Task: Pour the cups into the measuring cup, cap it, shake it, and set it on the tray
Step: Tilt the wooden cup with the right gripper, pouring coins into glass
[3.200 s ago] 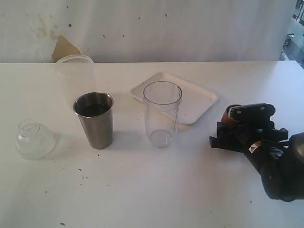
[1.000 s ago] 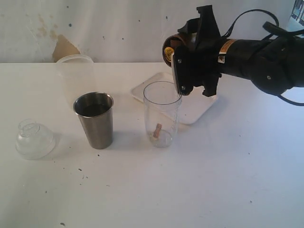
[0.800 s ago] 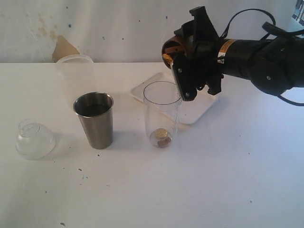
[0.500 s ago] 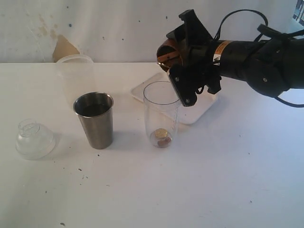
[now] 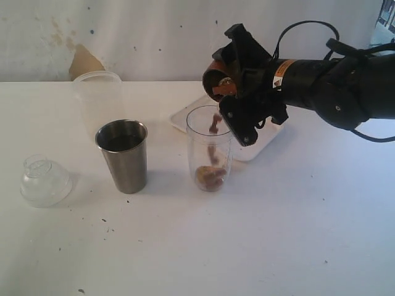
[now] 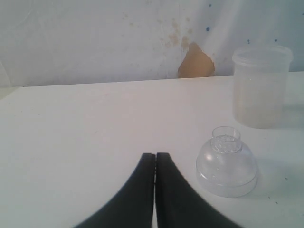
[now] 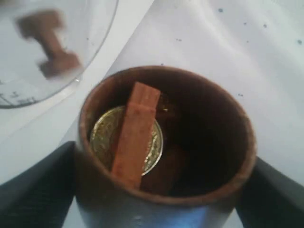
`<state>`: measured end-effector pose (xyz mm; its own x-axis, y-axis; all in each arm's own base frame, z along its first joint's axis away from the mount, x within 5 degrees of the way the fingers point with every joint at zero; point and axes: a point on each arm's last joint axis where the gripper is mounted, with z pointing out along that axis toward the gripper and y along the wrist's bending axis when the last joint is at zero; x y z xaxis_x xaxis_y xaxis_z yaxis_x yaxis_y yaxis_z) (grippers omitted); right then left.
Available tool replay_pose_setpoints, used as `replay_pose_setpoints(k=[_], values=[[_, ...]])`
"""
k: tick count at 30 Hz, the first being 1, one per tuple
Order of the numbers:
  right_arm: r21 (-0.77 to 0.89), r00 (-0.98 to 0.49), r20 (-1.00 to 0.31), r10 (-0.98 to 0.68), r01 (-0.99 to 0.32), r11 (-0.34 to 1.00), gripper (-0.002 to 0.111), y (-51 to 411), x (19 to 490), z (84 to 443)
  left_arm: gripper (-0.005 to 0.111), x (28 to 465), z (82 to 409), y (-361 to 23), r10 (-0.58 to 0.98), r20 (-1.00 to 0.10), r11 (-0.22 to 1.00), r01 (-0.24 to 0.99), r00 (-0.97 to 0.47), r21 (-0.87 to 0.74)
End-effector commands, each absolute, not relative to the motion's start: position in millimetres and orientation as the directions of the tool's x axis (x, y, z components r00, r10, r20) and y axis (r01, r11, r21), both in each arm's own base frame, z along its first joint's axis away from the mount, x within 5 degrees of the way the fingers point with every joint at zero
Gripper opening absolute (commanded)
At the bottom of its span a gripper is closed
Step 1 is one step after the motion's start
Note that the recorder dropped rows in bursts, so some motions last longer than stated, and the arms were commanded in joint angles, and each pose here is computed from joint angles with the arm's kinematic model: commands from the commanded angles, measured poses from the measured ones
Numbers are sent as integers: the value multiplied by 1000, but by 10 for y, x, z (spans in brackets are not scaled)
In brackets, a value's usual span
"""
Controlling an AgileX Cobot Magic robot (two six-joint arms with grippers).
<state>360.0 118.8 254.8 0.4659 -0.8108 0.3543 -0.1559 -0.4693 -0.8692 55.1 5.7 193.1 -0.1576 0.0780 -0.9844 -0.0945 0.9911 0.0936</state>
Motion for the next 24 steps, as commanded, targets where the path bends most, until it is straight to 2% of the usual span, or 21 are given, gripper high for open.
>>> replay_pose_setpoints(k=[1,8,16,24], values=[[-871,466,380,-799,-111,-479,0,1206,3607,2604,1,552,1920,53,67,-986,992,-91,-153,82],[-868,468,389,-793,-103,-486,0,1211,3614,2592,1,552,1920,53,67,-986,992,-91,-153,82],[-779,494,547,-676,5,-627,0,1248,3604,2590,1,552,1920,53,67,-986,992,-91,-153,82],[-762,494,580,-647,49,-646,0,1271,3600,2607,1,552,1920,53,67,-986,992,-91,-153,82]])
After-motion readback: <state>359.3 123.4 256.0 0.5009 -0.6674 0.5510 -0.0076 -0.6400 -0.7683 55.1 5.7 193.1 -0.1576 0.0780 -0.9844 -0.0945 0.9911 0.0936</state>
